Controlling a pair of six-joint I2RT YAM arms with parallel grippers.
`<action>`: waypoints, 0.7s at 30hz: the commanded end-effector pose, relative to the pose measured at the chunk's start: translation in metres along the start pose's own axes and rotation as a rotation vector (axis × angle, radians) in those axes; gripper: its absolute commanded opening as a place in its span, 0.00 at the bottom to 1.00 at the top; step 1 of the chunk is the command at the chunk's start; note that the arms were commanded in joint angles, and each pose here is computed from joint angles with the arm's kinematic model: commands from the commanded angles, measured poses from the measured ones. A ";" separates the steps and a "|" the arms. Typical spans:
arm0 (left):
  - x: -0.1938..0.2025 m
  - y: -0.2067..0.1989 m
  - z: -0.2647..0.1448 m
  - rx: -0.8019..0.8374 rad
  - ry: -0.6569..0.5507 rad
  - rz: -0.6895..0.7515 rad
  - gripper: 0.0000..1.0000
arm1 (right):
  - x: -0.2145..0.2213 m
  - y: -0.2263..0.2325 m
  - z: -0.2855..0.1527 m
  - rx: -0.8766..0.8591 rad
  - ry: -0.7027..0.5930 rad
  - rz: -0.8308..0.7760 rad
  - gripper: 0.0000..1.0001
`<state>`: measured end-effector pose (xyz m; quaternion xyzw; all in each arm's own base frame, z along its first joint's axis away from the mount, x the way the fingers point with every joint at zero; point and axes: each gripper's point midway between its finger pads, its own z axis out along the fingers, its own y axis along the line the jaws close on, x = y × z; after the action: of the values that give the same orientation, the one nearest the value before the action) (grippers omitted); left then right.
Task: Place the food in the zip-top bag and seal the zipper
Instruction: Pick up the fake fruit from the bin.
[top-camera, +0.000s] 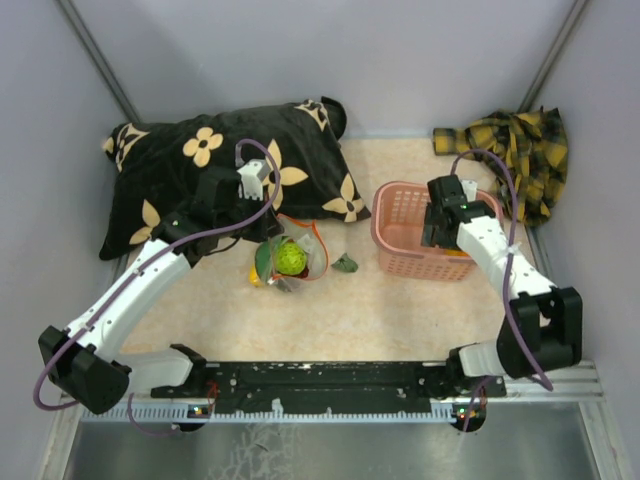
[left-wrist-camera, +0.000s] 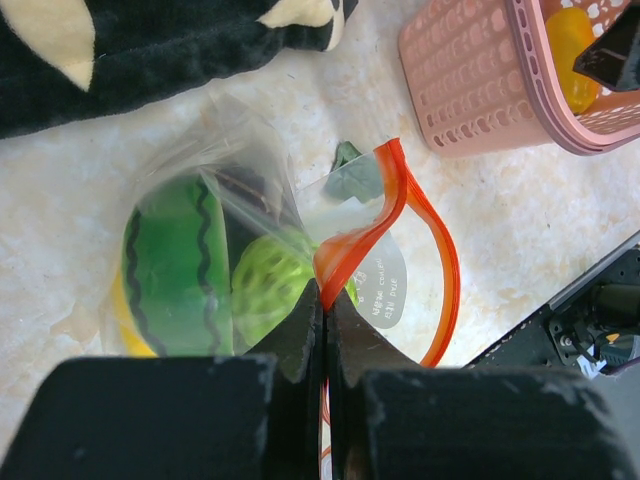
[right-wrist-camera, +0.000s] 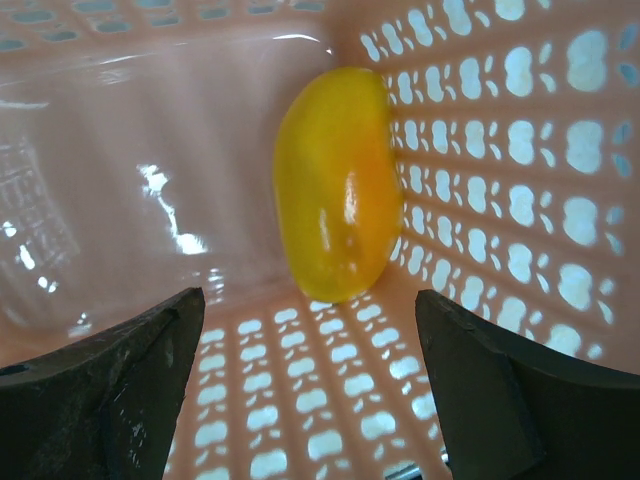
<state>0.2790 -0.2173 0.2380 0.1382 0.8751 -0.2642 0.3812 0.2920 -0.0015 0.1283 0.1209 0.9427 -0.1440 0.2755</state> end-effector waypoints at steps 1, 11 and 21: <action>-0.007 -0.001 0.002 0.014 -0.030 0.018 0.00 | -0.008 -0.003 0.022 0.059 -0.020 0.003 0.87; -0.007 -0.001 0.002 0.013 -0.031 0.019 0.00 | 0.014 -0.006 0.069 0.092 0.069 0.008 0.88; -0.006 -0.001 0.003 0.016 -0.028 0.018 0.00 | 0.038 0.014 0.100 -0.008 0.154 0.007 0.86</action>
<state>0.2792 -0.2173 0.2369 0.1382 0.8753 -0.2640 0.3809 0.3032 -0.0243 0.0358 0.1410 0.9576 -0.1579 0.1954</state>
